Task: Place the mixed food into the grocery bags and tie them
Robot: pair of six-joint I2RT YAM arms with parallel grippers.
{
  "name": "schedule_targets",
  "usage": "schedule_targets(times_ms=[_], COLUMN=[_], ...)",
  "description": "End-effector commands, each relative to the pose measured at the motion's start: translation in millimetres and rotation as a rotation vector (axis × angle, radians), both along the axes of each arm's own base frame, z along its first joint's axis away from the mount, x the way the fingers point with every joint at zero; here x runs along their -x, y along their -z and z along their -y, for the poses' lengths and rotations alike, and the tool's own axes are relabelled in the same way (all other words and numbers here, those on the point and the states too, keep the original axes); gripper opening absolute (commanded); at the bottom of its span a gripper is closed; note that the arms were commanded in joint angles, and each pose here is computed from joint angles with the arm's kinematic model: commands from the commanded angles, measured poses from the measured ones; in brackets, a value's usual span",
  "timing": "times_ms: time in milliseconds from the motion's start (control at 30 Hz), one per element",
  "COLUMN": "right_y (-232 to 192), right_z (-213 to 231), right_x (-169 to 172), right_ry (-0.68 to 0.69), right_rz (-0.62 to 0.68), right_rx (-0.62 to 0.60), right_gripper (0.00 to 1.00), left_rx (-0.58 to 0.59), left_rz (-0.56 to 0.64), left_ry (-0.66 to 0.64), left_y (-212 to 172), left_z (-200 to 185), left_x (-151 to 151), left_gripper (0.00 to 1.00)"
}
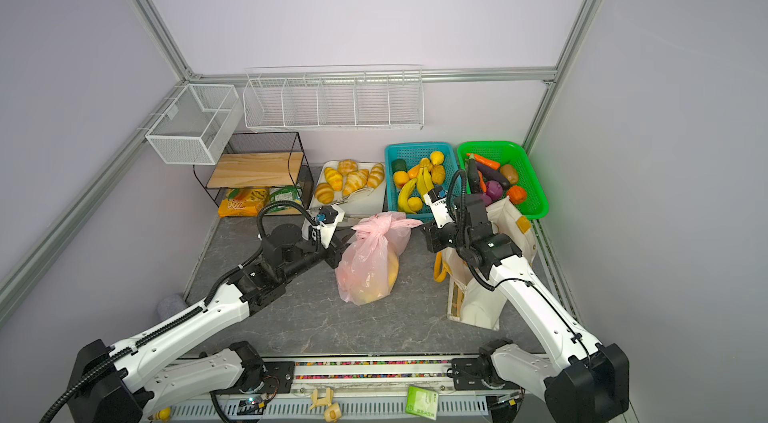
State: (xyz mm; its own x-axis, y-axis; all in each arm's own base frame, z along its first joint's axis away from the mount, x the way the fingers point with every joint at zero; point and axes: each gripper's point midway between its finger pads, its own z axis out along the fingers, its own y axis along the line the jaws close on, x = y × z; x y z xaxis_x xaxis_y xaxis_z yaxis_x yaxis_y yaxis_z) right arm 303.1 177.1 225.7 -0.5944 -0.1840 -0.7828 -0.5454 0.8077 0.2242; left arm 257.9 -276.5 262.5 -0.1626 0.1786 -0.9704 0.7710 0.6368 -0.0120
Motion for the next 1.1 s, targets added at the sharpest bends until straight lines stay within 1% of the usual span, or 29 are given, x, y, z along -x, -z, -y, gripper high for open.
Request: schedule_targets(times_ms=[0,100,200,400,567,667,733,833,1000,1067], right_y=[3.3,3.9,6.9,11.6,10.9,9.7,11.4,16.3,24.8,30.5], right_z=[26.0,40.1,51.2,44.7,64.1,63.7,60.3,60.8,70.7,73.5], right_x=[-10.5,-16.0,-20.6,-22.8,-27.8,-29.0,-29.8,-30.5,-31.9,-31.9], right_ry=[0.131,0.205,0.260,0.246,0.327,0.329,0.319,0.319,0.350,0.359], right_rz=[0.021,0.040,0.045,0.053,0.077,0.085,0.082,0.066,0.048,0.035], right_rx=[0.085,0.131,0.177,0.177,0.256,0.254,0.240,0.241,0.264,0.270], right_gripper=[0.07,0.07,0.07,0.07,0.07,0.07,0.07,0.07,0.07,0.07], left_rx=[-0.011,-0.025,0.007,0.046,0.023,0.023,0.021,0.027,0.113,0.143], left_rz=[-0.072,-0.101,-0.141,-0.214,-0.257,-0.269,-0.270,-0.261,-0.307,-0.321], left_ry=[0.048,-0.006,-0.019,0.027,-0.049,-0.080,-0.121,-0.250,-0.499,-0.572], left_y=[11.6,21.0,25.3,33.3,46.8,54.0,57.2,61.0,77.5,87.2], left_z=[-3.2,-14.3,-19.3,-14.8,-27.0,-33.2,-38.3,-57.8,-113.6,-132.4], left_x=[15.1,14.6,19.7,30.8,26.5,25.4,20.9,5.4,-27.1,-32.2], left_gripper=[0.00,0.00,0.00,0.00,0.00,0.00,0.00,0.00,0.00,0.00])
